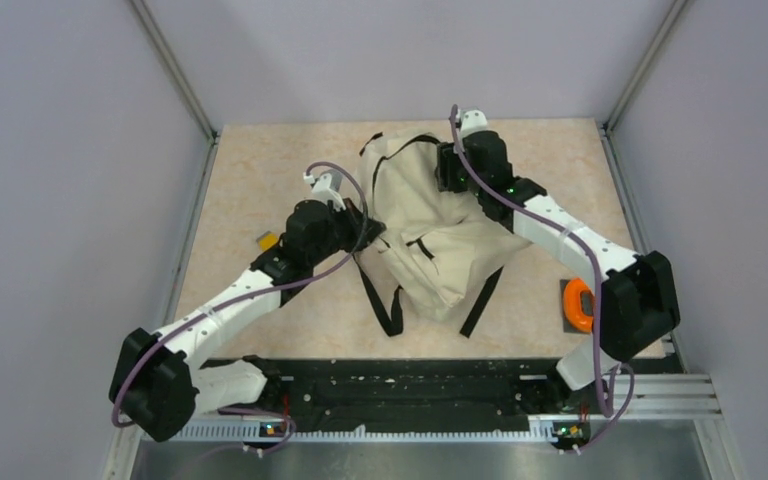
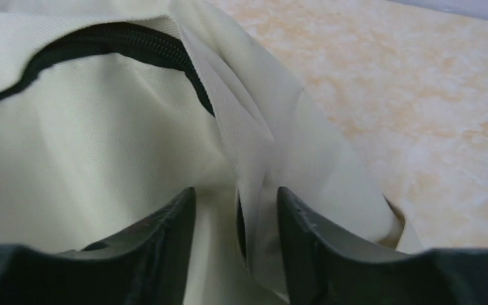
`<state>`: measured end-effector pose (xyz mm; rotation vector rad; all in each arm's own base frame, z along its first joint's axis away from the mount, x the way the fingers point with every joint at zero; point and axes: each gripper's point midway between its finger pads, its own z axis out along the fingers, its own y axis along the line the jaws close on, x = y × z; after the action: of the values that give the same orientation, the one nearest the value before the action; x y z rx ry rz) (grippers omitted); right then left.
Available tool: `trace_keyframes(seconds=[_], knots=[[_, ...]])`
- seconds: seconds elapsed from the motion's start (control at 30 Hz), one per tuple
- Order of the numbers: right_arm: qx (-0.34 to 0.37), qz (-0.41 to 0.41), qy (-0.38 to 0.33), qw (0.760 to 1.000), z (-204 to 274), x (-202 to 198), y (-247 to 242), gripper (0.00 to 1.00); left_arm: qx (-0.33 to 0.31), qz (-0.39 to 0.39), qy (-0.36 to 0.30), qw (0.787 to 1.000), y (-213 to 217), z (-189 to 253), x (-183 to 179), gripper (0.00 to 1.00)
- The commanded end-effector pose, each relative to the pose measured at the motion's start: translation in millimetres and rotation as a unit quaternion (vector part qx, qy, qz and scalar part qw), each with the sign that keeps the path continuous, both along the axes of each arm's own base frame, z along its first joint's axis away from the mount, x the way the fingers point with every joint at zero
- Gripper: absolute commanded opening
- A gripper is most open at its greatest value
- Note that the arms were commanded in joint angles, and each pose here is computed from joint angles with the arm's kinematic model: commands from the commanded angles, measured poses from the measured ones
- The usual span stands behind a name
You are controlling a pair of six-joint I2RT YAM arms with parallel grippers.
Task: Pack the student bag
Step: Adjust the student bag at the center of the board.
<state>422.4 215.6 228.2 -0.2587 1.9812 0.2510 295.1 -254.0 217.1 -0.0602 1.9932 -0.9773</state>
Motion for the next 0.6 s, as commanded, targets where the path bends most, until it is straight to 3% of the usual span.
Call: trace_keyframes(seconds=[0.0, 0.03, 0.13, 0.27, 0.37, 0.57], knots=[[0.031, 0.028, -0.03, 0.999, 29.5, 12.3, 16.1, 0.58, 0.05, 0.06, -0.001, 0.997, 35.1, -31.6, 28.5, 0.0], [0.036, 0.03, -0.034, 0.998, 34.1, 9.3, 15.7, 0.67, 0.063, 0.065, 0.005, 0.996, 39.1, -40.8, 30.2, 0.0], [0.042, 0.029, -0.05, 0.997, 47.3, -5.3, 6.2, 0.75, 0.101, 0.088, 0.022, 0.991, 50.9, -65.3, 36.9, 0.0], [0.047, 0.037, -0.062, 0.996, 59.0, -32.4, -7.0, 0.77, 0.126, 0.07, 0.071, 0.987, 47.3, -94.4, 32.7, 0.0], [0.069, 0.066, -0.051, 0.994, 51.0, -60.1, -6.7, 0.77, 0.105, 0.026, 0.108, 0.988, 28.0, -110.3, 16.7, 0.0], [0.131, 0.163, -0.043, 0.977, 45.0, -118.0, 9.8, 0.77, 0.103, -0.052, 0.091, 0.989, -20.7, -114.8, -40.1, 0.0]])
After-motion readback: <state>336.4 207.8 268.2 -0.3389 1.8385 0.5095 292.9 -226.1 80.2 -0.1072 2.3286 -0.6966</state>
